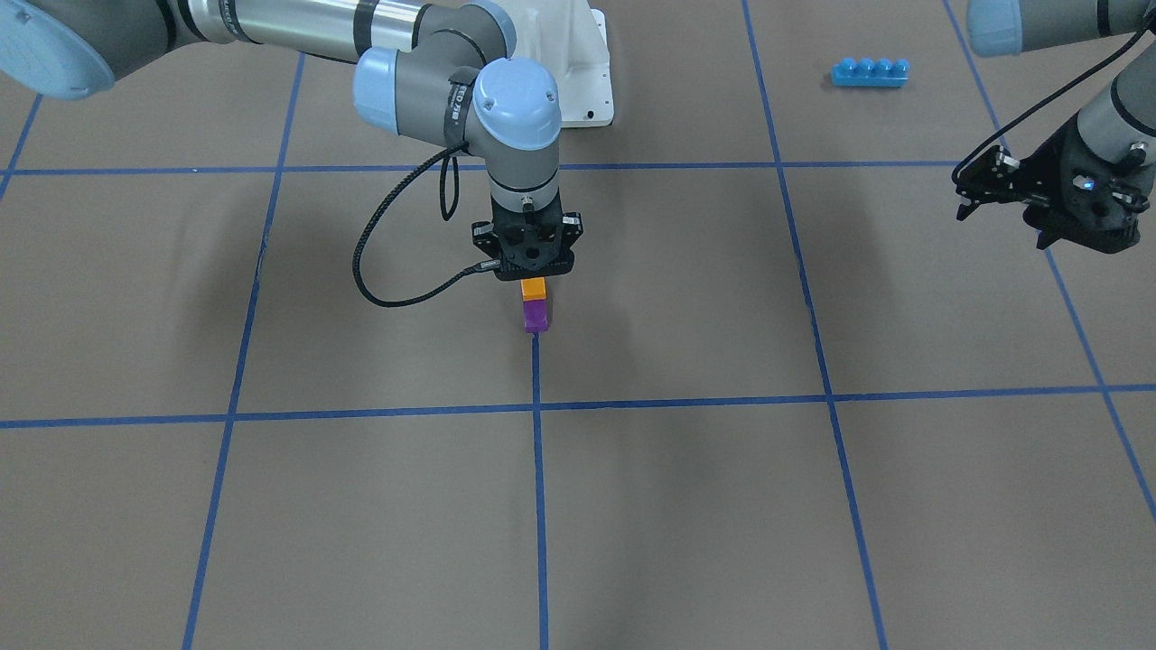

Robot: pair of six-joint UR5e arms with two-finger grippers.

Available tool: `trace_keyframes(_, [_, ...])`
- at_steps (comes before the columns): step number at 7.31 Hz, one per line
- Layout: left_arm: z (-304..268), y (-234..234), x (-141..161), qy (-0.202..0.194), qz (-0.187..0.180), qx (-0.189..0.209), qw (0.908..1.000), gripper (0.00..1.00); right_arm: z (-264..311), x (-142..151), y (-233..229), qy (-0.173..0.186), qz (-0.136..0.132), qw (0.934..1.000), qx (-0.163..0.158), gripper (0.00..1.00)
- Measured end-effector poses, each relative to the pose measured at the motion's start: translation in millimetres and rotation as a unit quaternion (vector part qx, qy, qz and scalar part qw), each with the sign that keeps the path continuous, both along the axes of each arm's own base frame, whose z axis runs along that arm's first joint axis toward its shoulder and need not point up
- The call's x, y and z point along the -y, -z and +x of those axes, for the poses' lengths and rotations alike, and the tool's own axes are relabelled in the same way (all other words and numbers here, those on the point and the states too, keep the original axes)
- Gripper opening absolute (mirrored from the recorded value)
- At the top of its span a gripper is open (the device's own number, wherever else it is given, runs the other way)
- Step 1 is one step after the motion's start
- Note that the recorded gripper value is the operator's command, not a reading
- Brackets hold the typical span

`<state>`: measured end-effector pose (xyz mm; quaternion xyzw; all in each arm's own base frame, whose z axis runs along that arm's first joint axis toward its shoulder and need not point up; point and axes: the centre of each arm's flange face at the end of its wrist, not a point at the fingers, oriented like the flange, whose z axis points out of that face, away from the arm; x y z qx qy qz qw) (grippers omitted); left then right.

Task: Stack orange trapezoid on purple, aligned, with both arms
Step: 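Lower the orange block onto the purple block, aligning their edges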

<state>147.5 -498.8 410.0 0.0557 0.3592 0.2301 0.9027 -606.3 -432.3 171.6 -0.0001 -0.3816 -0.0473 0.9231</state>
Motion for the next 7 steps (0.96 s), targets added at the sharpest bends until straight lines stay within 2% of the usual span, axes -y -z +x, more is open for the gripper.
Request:
trace_keyframes(4, [0.2, -0.6, 0.5, -0.001, 0.0, 0.0, 1.0, 1.0, -3.0, -4.1, -3.9, 0.004, -0.001, 1.0, -0.002, 0.0])
trace_keyframes(5, [0.2, -0.7, 0.5, -0.001, 0.0, 0.0, 1.0, 1.0, -3.2, -4.4, -4.4, 0.004, 0.0, 1.0, -0.002, 0.21])
trace_keyframes(6, [0.2, -0.8, 0.5, -0.001, 0.0, 0.0, 1.0, 1.0, -3.3, -4.5, -4.6, 0.004, 0.001, 1.0, -0.002, 0.95])
trace_keyframes(7, [0.3, -0.8, 0.5, -0.001, 0.0, 0.0, 1.0, 1.0, -3.3, -4.7, -4.9, 0.004, 0.002, 1.0, -0.002, 1.0])
